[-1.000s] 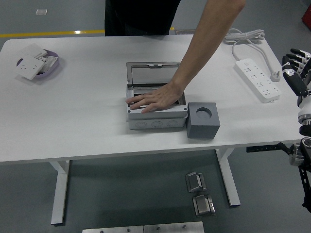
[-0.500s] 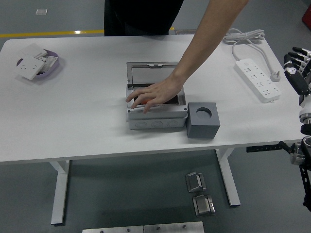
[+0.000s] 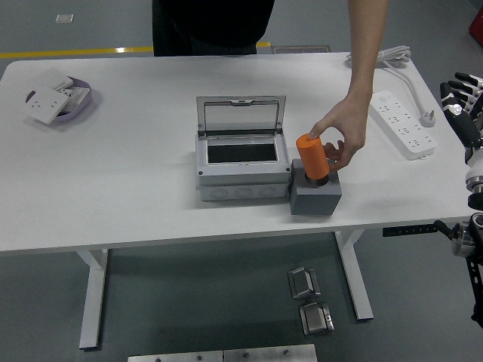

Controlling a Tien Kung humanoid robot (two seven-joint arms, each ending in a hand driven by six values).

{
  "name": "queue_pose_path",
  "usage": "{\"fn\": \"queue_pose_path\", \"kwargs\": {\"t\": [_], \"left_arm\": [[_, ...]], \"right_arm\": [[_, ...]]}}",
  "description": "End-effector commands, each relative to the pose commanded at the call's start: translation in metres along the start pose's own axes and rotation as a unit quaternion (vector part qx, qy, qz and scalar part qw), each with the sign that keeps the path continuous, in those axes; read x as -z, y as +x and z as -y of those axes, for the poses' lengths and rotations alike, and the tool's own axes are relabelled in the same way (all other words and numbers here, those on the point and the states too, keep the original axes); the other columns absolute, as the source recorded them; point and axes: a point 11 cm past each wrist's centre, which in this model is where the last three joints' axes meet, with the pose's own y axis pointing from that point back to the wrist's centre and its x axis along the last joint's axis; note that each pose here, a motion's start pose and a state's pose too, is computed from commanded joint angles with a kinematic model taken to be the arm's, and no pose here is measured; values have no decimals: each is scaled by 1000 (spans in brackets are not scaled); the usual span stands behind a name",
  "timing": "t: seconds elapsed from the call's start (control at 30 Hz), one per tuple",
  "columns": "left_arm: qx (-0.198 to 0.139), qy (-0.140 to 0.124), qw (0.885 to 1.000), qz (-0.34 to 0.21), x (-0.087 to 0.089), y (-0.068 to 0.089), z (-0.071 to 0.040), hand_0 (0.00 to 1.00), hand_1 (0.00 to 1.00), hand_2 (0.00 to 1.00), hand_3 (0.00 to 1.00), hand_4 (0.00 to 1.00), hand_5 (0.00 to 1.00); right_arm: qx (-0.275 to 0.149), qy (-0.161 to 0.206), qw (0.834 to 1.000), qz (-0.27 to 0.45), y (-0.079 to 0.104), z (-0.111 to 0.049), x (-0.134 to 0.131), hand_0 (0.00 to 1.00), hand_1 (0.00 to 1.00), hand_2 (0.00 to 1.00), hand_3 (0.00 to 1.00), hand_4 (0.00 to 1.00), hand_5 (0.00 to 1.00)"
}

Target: Pick up the cylinder from the cube,place it in the box,flap close box

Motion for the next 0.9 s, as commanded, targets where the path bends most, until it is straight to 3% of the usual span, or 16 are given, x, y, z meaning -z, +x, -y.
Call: {"fn": "queue_pose_path", "kwargs": {"t": [0.57,0.67,0.7,0.87,0.9], "left_arm": [[4,1,1000,-3,2,-5,0,598,620,608,609,669,296],[4,2,1000,-3,2,-6,0,598,620,608,609,669,296],[4,2,1000,-3,3,-6,0,598,621,608,609,669,296],[5,3,1000,-2,2,-8,0,598,621,608,609,669,296],[6,3,1000,-2,2,-8,0,599,620,609,609,669,296]], "right_arm": [[4,0,1000,9,-2,-3,-3,696,654,670,681,900,515],[18,-3,1000,12,-10,-6,-6,696,654,670,681,900,515],[24,-4,1000,14,-14,-7,-7,651,651,669,681,898,508],[62,-13,998,17,-46,-18,-16,651,651,669,681,898,508],[69,-15,997,18,-53,-20,-18,631,651,645,693,907,414]]}}
